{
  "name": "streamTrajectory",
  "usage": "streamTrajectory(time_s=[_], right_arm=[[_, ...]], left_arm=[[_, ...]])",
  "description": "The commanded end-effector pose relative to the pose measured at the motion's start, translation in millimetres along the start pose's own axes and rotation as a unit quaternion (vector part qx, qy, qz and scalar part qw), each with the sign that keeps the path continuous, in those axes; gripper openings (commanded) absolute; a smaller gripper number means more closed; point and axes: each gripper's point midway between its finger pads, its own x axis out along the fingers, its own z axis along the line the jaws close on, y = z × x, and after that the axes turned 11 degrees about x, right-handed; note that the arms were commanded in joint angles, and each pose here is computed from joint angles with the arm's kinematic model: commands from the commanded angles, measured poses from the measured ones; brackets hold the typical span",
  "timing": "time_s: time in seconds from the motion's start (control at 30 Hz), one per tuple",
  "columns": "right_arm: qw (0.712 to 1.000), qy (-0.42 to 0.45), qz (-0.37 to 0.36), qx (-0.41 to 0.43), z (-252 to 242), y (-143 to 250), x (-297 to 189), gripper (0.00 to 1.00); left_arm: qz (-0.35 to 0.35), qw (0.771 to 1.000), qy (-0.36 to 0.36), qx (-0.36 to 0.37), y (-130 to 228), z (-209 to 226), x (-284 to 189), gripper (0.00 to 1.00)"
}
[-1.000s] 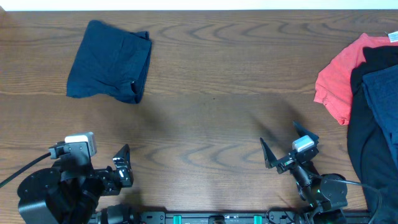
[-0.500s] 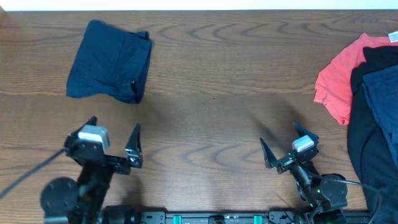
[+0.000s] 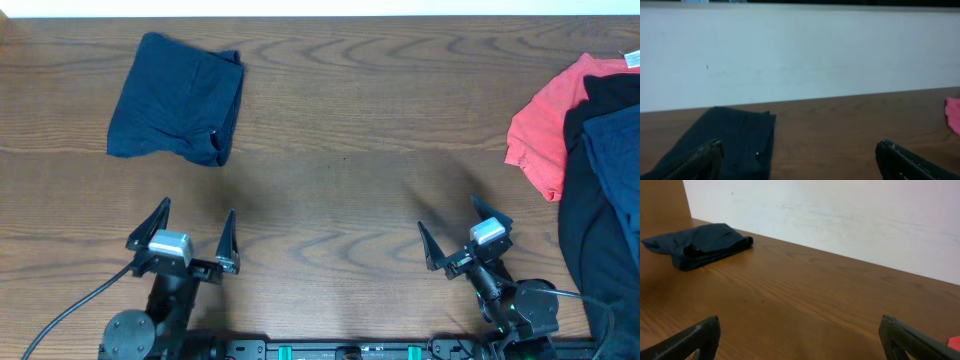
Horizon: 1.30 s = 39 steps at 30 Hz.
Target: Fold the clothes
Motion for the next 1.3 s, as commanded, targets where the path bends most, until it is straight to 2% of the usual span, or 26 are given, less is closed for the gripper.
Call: streamTrajectory(time_s=[0.0,0.37,0.67,0.8,1.27], right_arm=[[1.0,0.002,-0.001,0.008,-2,1,0,0.99],[1.0,0.002,-0.001,0.008,-2,0,0,0.99],[1.0,0.002,-0.001,0.008,-2,1,0,0.99],[1.0,0.002,-0.001,0.008,-2,0,0,0.99],[1.0,0.002,-0.001,0.008,-2,1,0,0.99]], left_arm=[[-0.002,1.0,-0.004,0.007,11,1,5,0.98],[0.02,1.0,0.005,0.001,70,-5,26,0.98],[0.043,0.999,0.007,-0.004,93,-8,29,0.98],[0.065,0.998,0.011,-0.01,115,-11,31,0.98],[0.068,0.998,0.011,-0.01,116,-11,30,0.98]])
